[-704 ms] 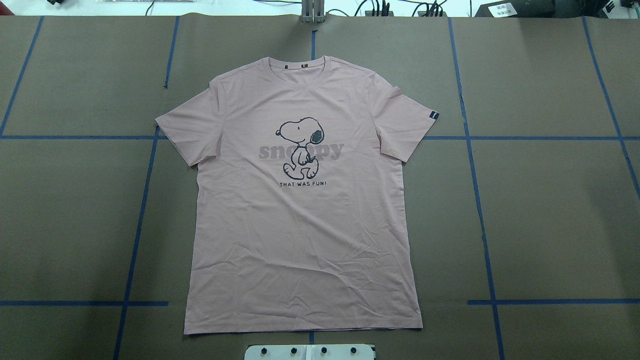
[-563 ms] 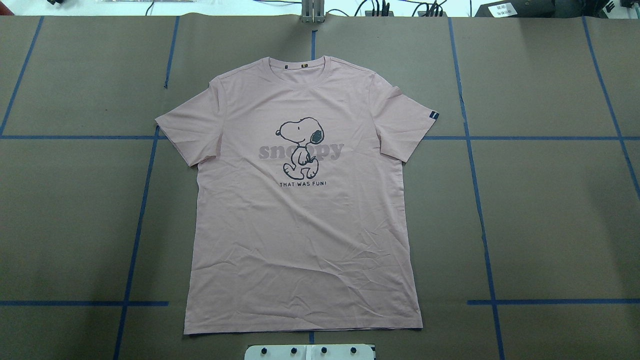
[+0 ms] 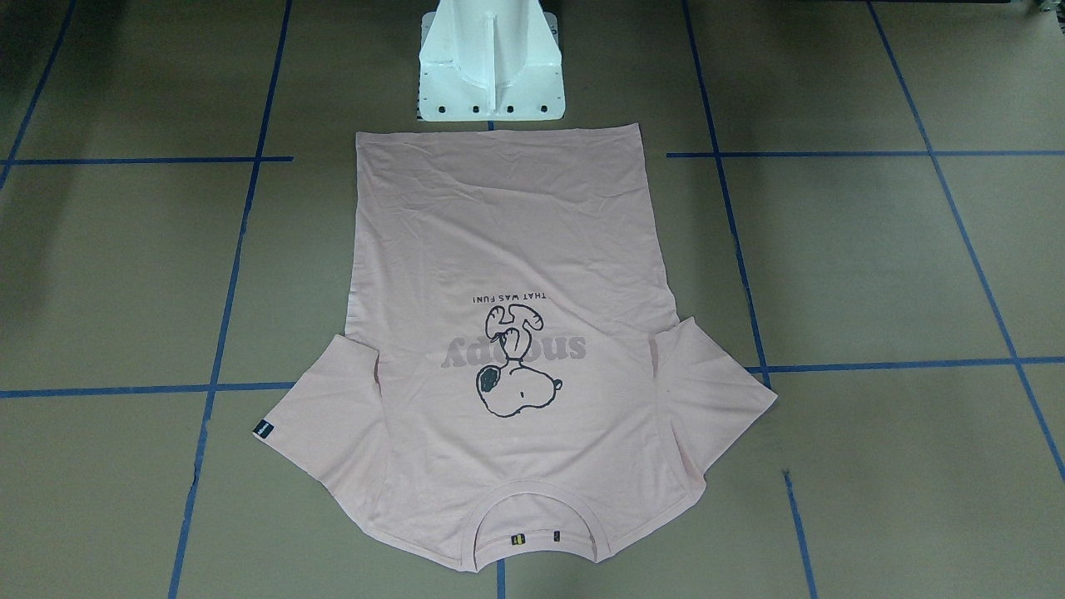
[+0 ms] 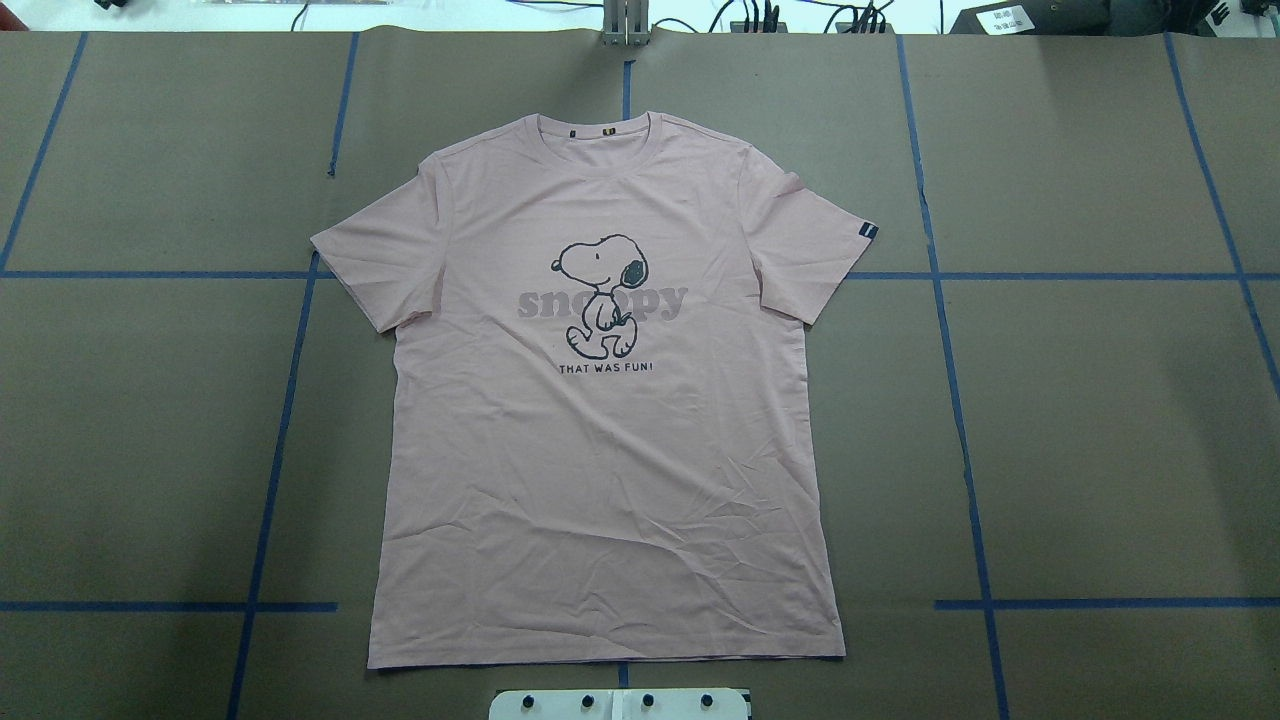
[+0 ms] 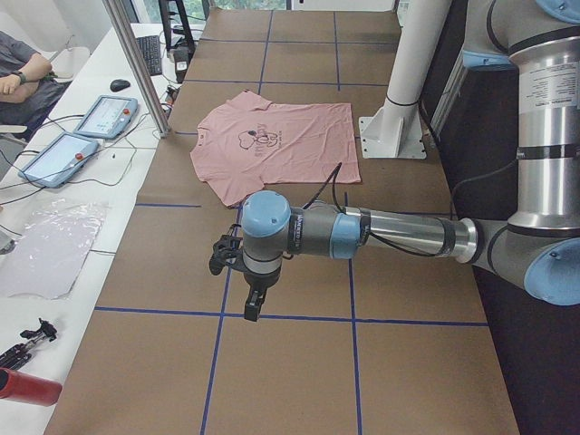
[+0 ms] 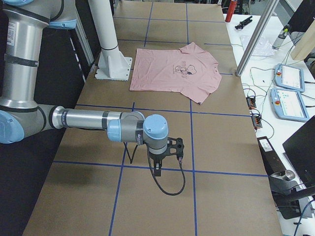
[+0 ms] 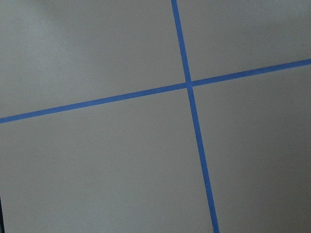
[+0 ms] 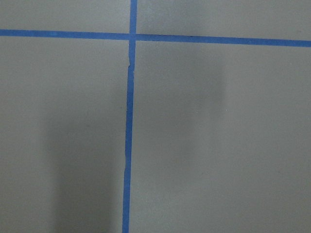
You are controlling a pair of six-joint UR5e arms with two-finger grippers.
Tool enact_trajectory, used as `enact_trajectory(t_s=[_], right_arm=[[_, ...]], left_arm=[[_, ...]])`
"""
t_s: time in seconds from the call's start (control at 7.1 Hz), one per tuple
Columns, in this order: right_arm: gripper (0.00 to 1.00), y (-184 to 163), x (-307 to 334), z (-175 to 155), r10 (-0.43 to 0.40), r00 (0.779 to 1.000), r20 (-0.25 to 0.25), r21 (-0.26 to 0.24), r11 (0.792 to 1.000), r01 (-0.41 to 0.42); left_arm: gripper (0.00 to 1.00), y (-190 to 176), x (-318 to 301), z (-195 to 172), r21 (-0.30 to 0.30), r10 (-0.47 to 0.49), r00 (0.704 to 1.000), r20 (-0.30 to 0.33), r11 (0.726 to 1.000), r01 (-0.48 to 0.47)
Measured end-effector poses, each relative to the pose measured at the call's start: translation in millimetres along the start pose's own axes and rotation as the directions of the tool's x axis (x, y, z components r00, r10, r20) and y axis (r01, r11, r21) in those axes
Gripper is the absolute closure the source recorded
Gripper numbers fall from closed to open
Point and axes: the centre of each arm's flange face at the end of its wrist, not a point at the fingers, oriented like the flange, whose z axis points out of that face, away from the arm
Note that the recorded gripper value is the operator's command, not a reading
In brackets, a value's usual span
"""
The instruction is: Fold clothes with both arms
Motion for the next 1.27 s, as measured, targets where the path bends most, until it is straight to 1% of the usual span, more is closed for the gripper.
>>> enact_trajectory(t_s=[0.14,0.28,0.42,0.56,0.7,0.84,0.99,1.13,1.27], right_arm=[[0.00,-20.2,-15.8,-3.7,-0.041,0.999,0.001,0.012,0.999,0.041],[0.00,-36.2,-31.5,-7.7,-0.093,0.996,0.001,0.037,0.995,0.093],[0.00,-47.7,-44.7,-13.1,-0.150,0.989,-0.001,0.087,0.985,0.149],[0.00,-59.6,-58.2,-19.9,-0.197,0.980,-0.004,0.137,0.971,0.195],[0.00,-78.4,-77.9,-28.4,-0.229,0.973,0.001,0.174,0.959,0.226],[0.00,-102.7,-101.6,-35.4,-0.233,0.972,0.022,0.198,0.954,0.224],[0.00,-125.7,-127.6,-38.0,-0.211,0.976,0.052,0.207,0.958,0.196],[0.00,-144.9,-159.9,-40.9,-0.166,0.982,0.087,0.211,0.967,0.144],[0.00,-160.3,-198.7,-42.1,-0.111,0.986,0.123,0.207,0.975,0.084]], left_arm=[[0.00,-10.1,5.2,-5.2,0.044,0.034,0.999,0.004,0.998,-0.034],[0.00,-28.8,13.6,-16.5,0.092,0.054,0.999,0.008,0.994,-0.054],[0.00,-54.1,25.2,-34.3,0.163,0.073,0.997,0.018,0.984,-0.075],[0.00,-75.7,38.5,-53.6,0.264,0.134,0.990,0.043,0.954,-0.140],[0.00,-92.7,54.2,-70.8,0.375,0.220,0.972,0.076,0.897,-0.233],[0.00,-120.9,79.4,-73.9,0.443,0.288,0.954,0.079,0.848,-0.292],[0.00,-162.8,116.7,-60.1,0.465,0.325,0.945,0.036,0.832,-0.304],[0.00,-205.7,167.4,-35.1,0.470,0.351,0.936,-0.030,0.831,-0.297],[0.00,-230.2,225.9,0.5,0.466,0.385,0.919,-0.089,0.831,-0.303]])
